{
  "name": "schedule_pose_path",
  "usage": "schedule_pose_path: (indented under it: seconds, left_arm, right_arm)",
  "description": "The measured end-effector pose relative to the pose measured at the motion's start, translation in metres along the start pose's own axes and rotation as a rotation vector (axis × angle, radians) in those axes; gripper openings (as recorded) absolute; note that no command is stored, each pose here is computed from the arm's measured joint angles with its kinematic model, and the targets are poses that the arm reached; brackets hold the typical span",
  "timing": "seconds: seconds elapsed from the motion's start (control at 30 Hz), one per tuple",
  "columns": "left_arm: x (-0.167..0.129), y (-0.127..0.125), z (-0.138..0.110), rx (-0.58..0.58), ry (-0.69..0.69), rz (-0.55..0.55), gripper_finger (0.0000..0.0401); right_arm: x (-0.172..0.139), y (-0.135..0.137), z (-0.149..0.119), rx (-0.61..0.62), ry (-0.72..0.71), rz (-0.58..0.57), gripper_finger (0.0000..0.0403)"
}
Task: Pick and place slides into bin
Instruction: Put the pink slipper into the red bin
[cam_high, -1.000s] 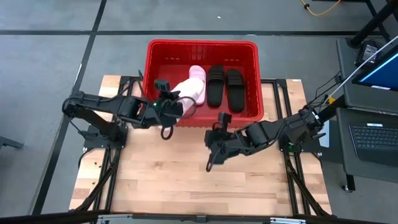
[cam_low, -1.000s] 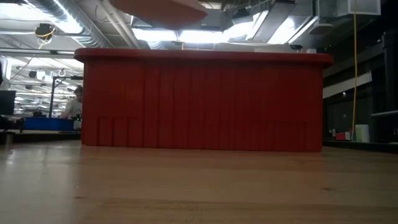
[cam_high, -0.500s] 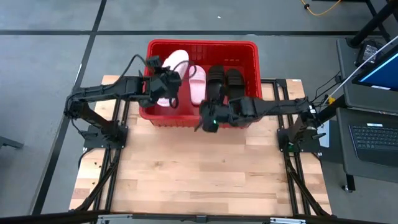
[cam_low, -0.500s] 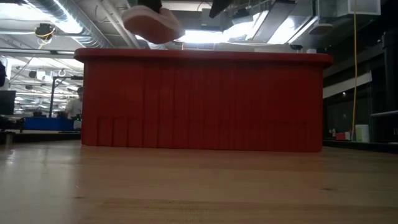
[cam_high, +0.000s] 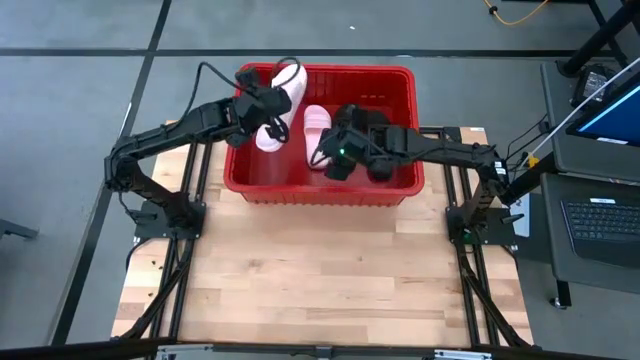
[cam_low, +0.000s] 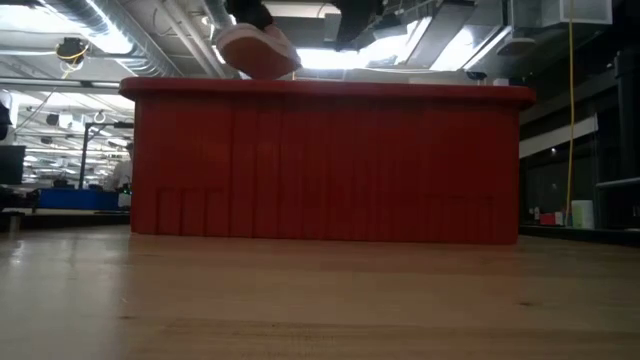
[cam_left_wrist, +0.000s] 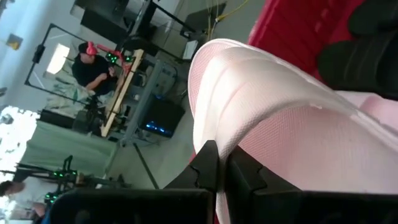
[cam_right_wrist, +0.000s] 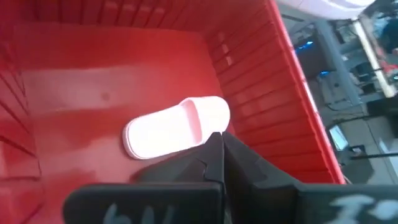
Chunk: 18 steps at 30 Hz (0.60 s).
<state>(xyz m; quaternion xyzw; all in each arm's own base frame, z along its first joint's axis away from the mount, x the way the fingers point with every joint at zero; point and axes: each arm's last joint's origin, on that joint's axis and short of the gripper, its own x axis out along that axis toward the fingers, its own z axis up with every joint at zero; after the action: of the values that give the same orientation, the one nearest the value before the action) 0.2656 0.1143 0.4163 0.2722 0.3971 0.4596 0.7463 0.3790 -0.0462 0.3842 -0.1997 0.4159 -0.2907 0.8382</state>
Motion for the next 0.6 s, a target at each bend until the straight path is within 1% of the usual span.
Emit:
schedule_pose_path:
  seconds: [0.1,0.23,0.3,0.37,0.43,0.47,0.53,0.6]
  left_arm:
    - [0.009,0.008,-0.002,-0.039,0.002,0.011,0.0004]
    - [0.025,0.011,-0.006,-0.115,0.004,0.053,0.0004]
    - [0.033,0.011,-0.010,-0.107,0.012,0.067,0.0004]
    - [0.041,0.007,-0.013,-0.100,0.003,0.080,0.0004]
    - [0.049,0.000,-0.016,-0.092,-0.022,0.053,0.0004]
    - [0.053,-0.003,-0.018,-0.088,-0.037,0.033,0.0004]
    - [0.059,-0.008,-0.021,-0.083,-0.062,-0.003,0.0004]
    - [0.063,-0.011,-0.024,-0.092,-0.069,-0.007,0.0004]
  right_arm:
    - [0.009,-0.011,-0.003,-0.028,0.009,0.036,0.0002]
    - [0.024,-0.031,-0.009,-0.049,0.028,0.050,0.0002]
    - [0.032,-0.042,-0.011,-0.038,0.012,0.095,0.0002]
    - [0.039,-0.053,-0.012,-0.016,-0.025,0.170,0.0002]
    - [0.046,-0.064,-0.014,-0.005,-0.073,0.236,0.0001]
    - [0.049,-0.069,-0.015,0.001,-0.089,0.252,0.0001]
    - [0.054,-0.080,-0.017,0.023,-0.101,0.245,0.0001]
    - [0.059,-0.089,-0.022,0.041,-0.089,0.227,0.0001]
